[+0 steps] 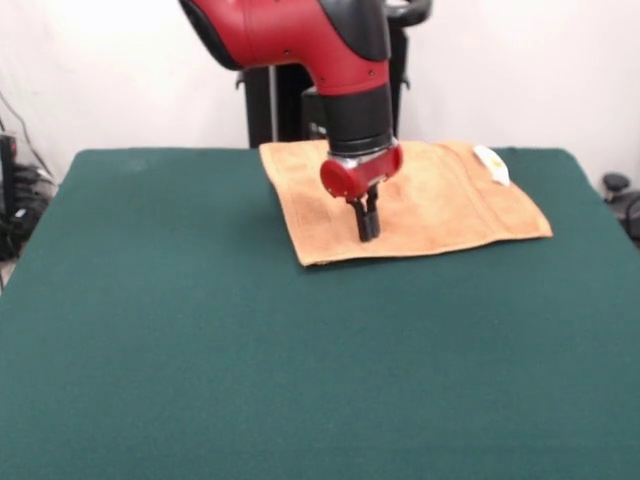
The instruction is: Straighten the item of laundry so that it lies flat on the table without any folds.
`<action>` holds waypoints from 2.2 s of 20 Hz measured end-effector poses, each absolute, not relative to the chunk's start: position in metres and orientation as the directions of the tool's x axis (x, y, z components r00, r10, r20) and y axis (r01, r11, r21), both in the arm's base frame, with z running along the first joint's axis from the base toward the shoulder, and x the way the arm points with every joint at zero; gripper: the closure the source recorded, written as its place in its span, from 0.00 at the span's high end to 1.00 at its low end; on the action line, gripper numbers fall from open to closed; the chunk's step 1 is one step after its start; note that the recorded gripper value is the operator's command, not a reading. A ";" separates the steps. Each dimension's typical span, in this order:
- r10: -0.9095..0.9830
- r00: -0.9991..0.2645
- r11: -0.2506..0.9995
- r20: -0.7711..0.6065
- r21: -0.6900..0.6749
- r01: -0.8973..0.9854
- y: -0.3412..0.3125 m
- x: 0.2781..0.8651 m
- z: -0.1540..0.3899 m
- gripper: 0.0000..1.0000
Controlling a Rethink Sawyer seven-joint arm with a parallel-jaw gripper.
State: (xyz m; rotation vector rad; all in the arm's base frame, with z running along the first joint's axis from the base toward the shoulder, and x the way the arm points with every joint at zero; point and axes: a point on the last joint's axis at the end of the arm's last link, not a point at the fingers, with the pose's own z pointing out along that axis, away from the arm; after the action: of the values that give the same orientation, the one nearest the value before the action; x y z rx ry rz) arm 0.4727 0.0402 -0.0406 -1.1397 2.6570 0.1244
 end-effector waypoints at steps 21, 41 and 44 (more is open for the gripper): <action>-0.711 -0.664 0.683 -0.230 -0.003 -0.730 0.029 0.454 -0.021 0.00; -0.854 -0.520 0.499 -0.011 0.261 -0.826 0.045 0.411 -0.018 0.00; -0.875 -0.483 0.466 0.019 0.302 -0.832 0.042 0.406 -0.017 0.00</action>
State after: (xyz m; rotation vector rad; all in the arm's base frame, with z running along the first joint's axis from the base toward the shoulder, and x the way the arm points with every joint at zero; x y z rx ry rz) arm 0.4063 0.0417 -0.0167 -1.6659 2.8330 0.4218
